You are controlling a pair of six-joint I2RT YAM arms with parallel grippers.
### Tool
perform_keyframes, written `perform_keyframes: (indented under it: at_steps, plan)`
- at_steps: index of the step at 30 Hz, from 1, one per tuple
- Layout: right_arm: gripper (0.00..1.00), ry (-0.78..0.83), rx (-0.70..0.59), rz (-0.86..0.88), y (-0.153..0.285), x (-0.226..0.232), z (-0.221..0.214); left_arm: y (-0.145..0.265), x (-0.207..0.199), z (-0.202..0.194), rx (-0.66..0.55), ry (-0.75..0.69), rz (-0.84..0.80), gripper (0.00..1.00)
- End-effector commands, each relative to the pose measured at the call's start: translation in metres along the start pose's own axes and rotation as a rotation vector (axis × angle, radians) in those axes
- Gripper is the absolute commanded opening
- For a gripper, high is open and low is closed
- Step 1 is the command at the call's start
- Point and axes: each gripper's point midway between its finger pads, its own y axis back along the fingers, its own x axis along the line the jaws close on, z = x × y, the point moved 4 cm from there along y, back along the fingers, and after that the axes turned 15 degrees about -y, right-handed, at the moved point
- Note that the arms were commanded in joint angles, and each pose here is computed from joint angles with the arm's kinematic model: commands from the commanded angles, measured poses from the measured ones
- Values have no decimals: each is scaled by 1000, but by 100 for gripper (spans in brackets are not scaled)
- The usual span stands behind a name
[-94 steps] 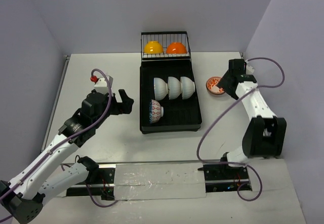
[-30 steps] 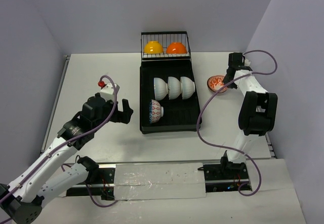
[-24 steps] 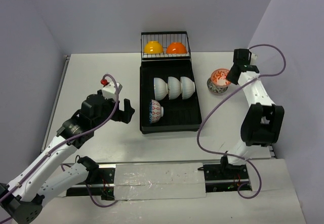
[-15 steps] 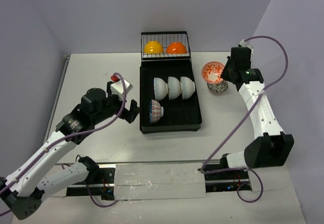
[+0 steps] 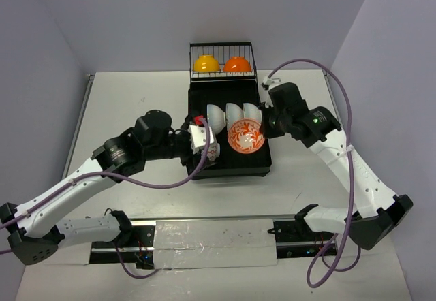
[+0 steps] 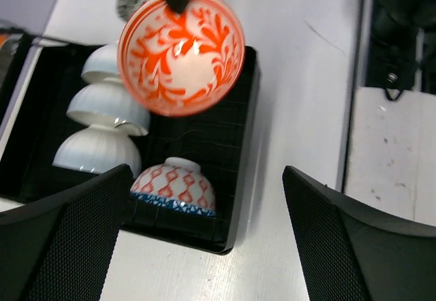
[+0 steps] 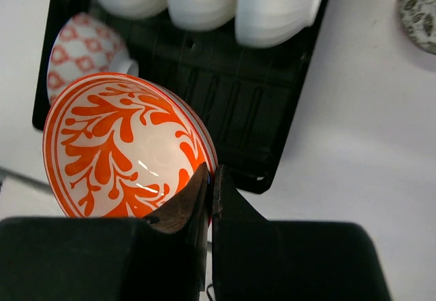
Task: Load the bowls into the dish rack
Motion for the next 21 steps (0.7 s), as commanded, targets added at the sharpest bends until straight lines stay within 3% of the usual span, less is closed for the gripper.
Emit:
perform_keyframes:
  at_steps: [1, 5, 10, 21]
  plan:
    - [0, 64, 8, 63, 19, 15, -6, -1, -17, 17, -53, -110, -139, 97]
    - [0, 139, 50, 103, 21, 30, -19, -12, -46, 17, -52, -232, -300, 95]
    - [0, 196, 79, 112, 19, 39, -26, -19, -61, 18, -76, -346, -361, 91]
    - [0, 273, 86, 162, 24, 57, -26, -40, -70, 7, -17, -399, -483, 74]
